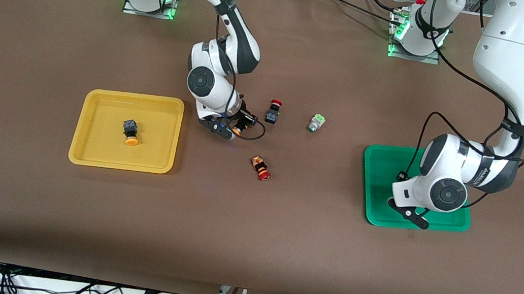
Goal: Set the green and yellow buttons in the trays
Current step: 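Place the green button in the green tray with the left gripper, then grasp the second green button while the right gripper places the yellow button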
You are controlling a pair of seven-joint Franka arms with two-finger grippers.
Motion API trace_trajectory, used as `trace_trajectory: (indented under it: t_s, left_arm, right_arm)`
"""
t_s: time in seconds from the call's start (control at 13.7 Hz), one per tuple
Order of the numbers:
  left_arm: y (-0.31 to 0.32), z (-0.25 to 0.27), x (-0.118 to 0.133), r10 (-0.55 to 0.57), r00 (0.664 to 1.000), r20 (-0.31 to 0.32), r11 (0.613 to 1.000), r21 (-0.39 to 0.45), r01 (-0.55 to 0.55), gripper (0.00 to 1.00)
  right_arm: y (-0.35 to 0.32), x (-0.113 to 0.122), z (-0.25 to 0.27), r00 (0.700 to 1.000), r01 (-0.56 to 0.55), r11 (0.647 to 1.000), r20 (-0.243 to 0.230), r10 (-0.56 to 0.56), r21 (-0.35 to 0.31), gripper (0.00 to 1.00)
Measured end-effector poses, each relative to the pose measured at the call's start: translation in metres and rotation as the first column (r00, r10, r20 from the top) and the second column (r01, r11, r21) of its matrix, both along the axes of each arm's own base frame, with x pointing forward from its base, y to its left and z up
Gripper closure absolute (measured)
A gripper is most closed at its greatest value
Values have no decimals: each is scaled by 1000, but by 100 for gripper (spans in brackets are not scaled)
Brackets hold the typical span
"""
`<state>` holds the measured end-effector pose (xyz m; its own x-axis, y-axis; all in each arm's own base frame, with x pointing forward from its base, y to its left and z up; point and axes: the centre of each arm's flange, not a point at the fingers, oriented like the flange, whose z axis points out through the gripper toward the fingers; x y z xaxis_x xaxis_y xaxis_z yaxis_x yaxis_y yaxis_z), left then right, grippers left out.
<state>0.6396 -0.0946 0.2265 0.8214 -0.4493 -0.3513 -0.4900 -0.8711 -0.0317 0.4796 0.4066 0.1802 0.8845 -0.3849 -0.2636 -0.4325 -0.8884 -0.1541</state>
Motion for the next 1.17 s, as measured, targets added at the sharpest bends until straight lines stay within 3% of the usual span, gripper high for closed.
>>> trace_trajectory:
  t_s: [0.15,0.22,0.44,0.58,0.73,0.95,1.17]
  left_arm:
    - [-45,49,-16,54,998,-38,997,-54,-56,5]
    - [-63,70,-27,94,993,-66,992,-75,-99,0]
    - [-109,79,-58,187,974,-130,973,-111,-202,0]
    - [-165,54,-88,230,969,-94,967,-86,-238,0]
    - [-214,30,-121,206,979,-8,978,-34,-206,0]
    - [-259,-12,-165,196,979,60,980,-55,-192,0]
    - [-270,-47,-190,195,978,69,978,-86,-189,0]
  right_arm:
    - [-25,22,20,998,-52,998,-21,52,-37,59]
    - [-44,36,36,995,-96,994,-31,94,-58,59]
    - [-119,72,83,969,-243,967,-65,239,-77,59]
    - [-169,88,95,938,-345,935,-65,340,-85,59]
    - [-208,97,87,914,-406,911,-64,401,-80,59]
    - [-242,105,61,907,-421,902,-74,415,-94,59]
    - [-247,108,32,912,-409,908,-61,405,-95,56]
